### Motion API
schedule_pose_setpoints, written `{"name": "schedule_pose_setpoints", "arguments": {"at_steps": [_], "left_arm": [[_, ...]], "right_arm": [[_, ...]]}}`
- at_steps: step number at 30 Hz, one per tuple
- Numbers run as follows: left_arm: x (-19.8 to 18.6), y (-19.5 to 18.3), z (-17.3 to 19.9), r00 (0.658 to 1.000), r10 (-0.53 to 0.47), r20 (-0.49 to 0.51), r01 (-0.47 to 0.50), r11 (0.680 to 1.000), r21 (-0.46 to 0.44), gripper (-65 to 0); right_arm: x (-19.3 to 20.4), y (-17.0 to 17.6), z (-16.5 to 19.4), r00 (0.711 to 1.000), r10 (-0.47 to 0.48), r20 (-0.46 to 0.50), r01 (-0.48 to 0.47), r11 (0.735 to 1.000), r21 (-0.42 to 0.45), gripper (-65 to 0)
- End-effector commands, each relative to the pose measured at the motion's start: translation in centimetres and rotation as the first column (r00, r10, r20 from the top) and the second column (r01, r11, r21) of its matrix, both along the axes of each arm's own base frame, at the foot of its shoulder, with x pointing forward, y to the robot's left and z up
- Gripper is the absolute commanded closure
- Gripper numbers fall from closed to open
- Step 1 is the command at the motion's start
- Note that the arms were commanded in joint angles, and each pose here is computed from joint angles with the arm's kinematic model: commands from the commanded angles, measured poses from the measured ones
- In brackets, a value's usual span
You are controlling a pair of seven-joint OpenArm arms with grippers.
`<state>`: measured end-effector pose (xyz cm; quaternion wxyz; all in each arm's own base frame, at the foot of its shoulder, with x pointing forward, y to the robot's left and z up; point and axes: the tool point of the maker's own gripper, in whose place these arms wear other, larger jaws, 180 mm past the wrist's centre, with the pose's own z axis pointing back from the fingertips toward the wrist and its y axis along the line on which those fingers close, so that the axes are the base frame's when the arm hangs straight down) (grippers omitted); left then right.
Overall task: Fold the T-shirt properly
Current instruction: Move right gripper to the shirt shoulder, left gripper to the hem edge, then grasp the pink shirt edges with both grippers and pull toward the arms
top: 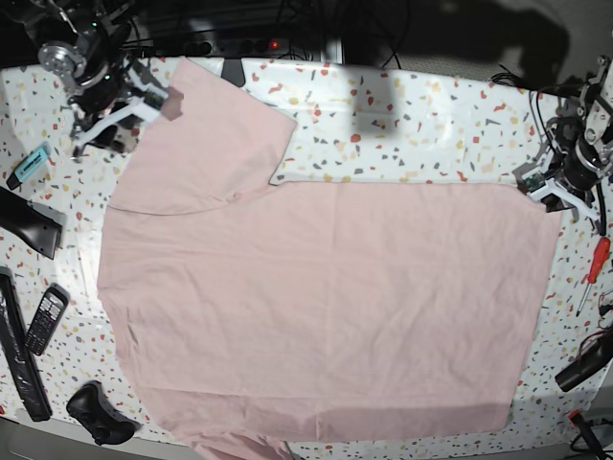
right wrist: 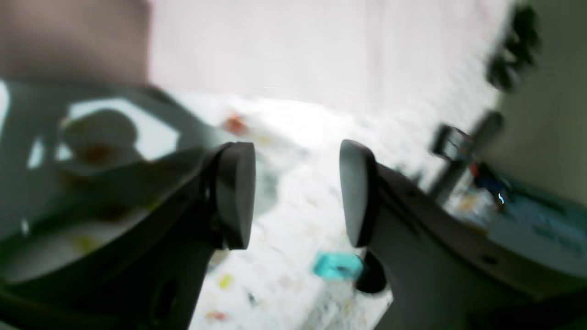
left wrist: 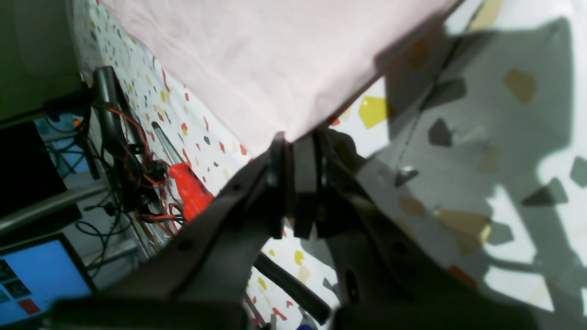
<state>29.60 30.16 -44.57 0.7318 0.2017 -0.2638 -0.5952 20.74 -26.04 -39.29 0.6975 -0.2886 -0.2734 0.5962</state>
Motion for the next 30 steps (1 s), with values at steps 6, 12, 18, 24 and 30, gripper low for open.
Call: {"name": "schedule_pose_setpoints", "arguments": {"at_steps": [6,12,18,24,30], "left_arm": [[-0.1,1.1,0.2,1.000,0.011,-0.016,-0.010,1.000,0.030,0.0],[-0.1,1.2,0.2,1.000,0.013,-0.016,-0.013,0.999,0.032,0.0],[-0.1,1.4,0.2,1.000,0.023,-0.019,-0.022,0.999,0.043,0.0],[-0.1,1.4,0.2,1.000,0.022,-0.018,-0.022,0.999,0.042,0.0],[-0.1,1.3,0.2,1.000,0.020,-0.018,-0.020,0.999,0.034,0.0]], "right_arm": [[2.3,1.4,-0.8,0.997,0.079,0.016,-0.078,0.996,-0.043,-29.1],[3.2,3.2,-1.5,0.991,0.134,-0.003,-0.134,0.990,-0.034,-29.1],[3.7,3.9,-3.5,0.986,0.143,-0.082,-0.146,0.989,-0.023,-29.1],[3.4,3.5,-4.2,0.980,0.147,-0.134,-0.154,0.987,-0.040,-16.8],[4.4,2.6,-3.3,0.994,0.094,-0.064,-0.098,0.993,-0.063,0.0]]}}
